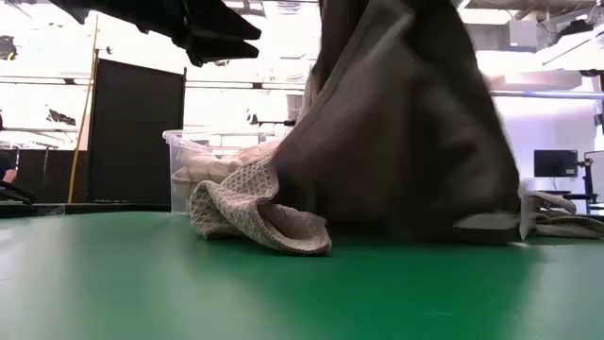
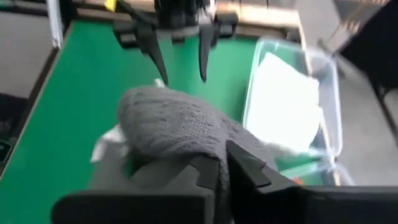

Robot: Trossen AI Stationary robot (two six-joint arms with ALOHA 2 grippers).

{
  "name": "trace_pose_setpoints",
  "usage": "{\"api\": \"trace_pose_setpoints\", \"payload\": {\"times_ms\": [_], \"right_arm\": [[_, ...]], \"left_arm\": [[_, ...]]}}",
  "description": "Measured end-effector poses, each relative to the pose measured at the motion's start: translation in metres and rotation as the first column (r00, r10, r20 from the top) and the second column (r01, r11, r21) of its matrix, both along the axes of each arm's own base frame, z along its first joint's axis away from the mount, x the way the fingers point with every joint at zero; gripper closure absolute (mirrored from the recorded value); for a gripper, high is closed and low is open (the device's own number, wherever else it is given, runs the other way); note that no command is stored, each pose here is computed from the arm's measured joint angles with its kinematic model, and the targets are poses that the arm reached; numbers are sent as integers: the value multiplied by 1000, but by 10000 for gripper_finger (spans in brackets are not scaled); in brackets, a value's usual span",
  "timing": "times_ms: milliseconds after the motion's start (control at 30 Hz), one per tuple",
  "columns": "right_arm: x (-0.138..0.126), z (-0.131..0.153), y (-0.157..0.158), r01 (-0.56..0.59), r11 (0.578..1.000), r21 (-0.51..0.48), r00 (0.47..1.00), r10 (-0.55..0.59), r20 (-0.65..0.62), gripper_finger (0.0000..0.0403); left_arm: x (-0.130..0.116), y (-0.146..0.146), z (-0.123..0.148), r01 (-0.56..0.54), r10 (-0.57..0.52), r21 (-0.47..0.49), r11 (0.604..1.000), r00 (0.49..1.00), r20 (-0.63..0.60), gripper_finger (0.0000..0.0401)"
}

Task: Sort towels by color in basket
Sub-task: Put the black microfiber towel into the right transparent bin

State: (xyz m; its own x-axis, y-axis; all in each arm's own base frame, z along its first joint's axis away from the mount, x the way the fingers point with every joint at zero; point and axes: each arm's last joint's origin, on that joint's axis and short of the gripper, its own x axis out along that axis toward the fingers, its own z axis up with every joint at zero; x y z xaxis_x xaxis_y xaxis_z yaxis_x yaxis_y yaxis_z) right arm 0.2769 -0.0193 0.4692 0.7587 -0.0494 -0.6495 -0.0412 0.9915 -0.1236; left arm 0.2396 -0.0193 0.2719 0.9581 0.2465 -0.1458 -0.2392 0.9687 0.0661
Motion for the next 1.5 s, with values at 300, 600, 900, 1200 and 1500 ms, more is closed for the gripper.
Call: {"api": "trace_pose_setpoints", "payload": {"times_ms": [300, 600, 900, 1200, 1500], "right_arm": [[-21, -6, 13, 104, 986, 127, 984, -84, -156, 275], [-9, -38, 38, 228, 969, 98, 948, -198, -249, 238], [26, -99, 51, 172, 978, -122, 967, -191, -166, 219], [57, -137, 37, 126, 966, -224, 992, -118, 50, 193], [61, -177, 18, 155, 952, -265, 986, -133, 101, 191]], "left_arm": [[0, 0, 0, -2, 2, -8, 1000, 1000, -3, 154], [0, 0, 0, -2, 2, -9, 1000, 1000, 1, 154], [0, 0, 0, 0, 0, 4, 1000, 1000, -2, 154], [-8, 4, 5, -100, 100, 45, 994, 995, -5, 154], [-33, 8, 15, -134, 134, 1, 991, 991, -29, 154]]}}
